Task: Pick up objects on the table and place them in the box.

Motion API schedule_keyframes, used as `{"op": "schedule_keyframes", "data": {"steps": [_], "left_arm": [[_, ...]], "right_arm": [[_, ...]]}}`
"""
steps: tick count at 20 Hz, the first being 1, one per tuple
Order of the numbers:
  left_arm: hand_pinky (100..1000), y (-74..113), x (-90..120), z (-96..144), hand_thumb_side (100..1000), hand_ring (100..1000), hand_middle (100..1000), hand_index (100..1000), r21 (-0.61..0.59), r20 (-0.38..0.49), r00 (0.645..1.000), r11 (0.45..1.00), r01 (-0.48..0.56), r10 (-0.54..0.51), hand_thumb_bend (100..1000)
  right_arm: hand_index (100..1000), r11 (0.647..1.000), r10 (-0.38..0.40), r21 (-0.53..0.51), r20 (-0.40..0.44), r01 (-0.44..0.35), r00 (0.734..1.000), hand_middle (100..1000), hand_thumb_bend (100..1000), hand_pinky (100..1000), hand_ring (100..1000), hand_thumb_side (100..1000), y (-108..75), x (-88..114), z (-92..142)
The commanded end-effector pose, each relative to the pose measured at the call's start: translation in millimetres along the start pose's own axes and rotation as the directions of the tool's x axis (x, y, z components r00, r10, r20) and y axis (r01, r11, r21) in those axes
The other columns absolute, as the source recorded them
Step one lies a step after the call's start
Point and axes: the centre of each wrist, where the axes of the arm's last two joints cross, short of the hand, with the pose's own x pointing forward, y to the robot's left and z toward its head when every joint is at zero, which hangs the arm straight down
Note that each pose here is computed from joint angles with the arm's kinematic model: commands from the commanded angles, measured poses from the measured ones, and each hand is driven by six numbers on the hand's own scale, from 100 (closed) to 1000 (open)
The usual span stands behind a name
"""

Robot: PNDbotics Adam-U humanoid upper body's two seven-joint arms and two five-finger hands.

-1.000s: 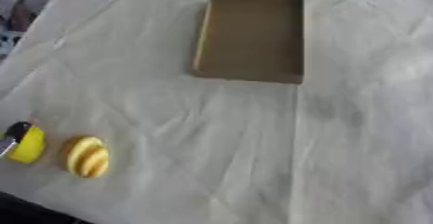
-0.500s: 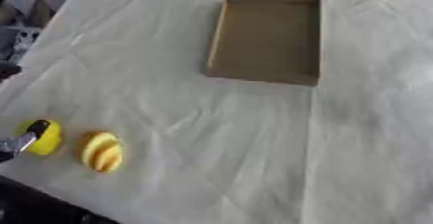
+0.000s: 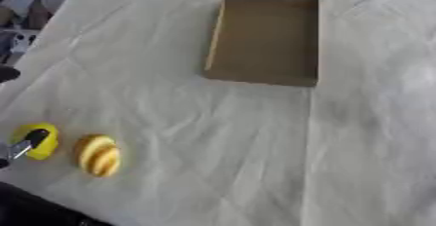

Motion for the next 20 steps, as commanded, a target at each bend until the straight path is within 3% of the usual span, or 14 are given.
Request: {"op": "schedule_keyframes", "data": {"steps": [1,2,6,14,20], "left_arm": [[918,17.4,-5,-4,375,901,862,928,-0.060,0.021,0.997,0.996,0.071,-0.070,600],[917,17.7,-7,-3,353,903,863,928,-0.095,0.011,0.996,0.991,0.092,-0.092,612],[916,10.7,-20,2,100,907,866,922,-0.242,-0.061,0.986,0.960,0.137,-0.156,606],[910,0.9,-34,10,100,905,863,911,-0.356,-0.156,0.975,0.930,0.095,-0.160,533],[893,-6.1,-45,5,100,892,865,923,-0.345,-0.223,0.961,0.935,0.082,-0.166,475]], "right_arm": [[856,0.999,0.024,0.024,0.024,-0.024,0.999,685,100,917,843,597,-4.8,6,-6],[856,0.999,0.024,0.026,0.024,-0.024,0.999,685,100,917,843,597,-4.8,6,-6],[855,0.999,0.022,0.028,0.023,-0.023,0.999,685,100,917,843,598,-4.3,6,-7],[854,0.999,0.018,0.033,0.016,-0.019,1.000,682,100,917,843,597,-3.2,6,-6],[853,0.999,0.009,0.032,0.014,-0.010,1.000,678,100,916,841,598,-1.6,5,-6]]}}
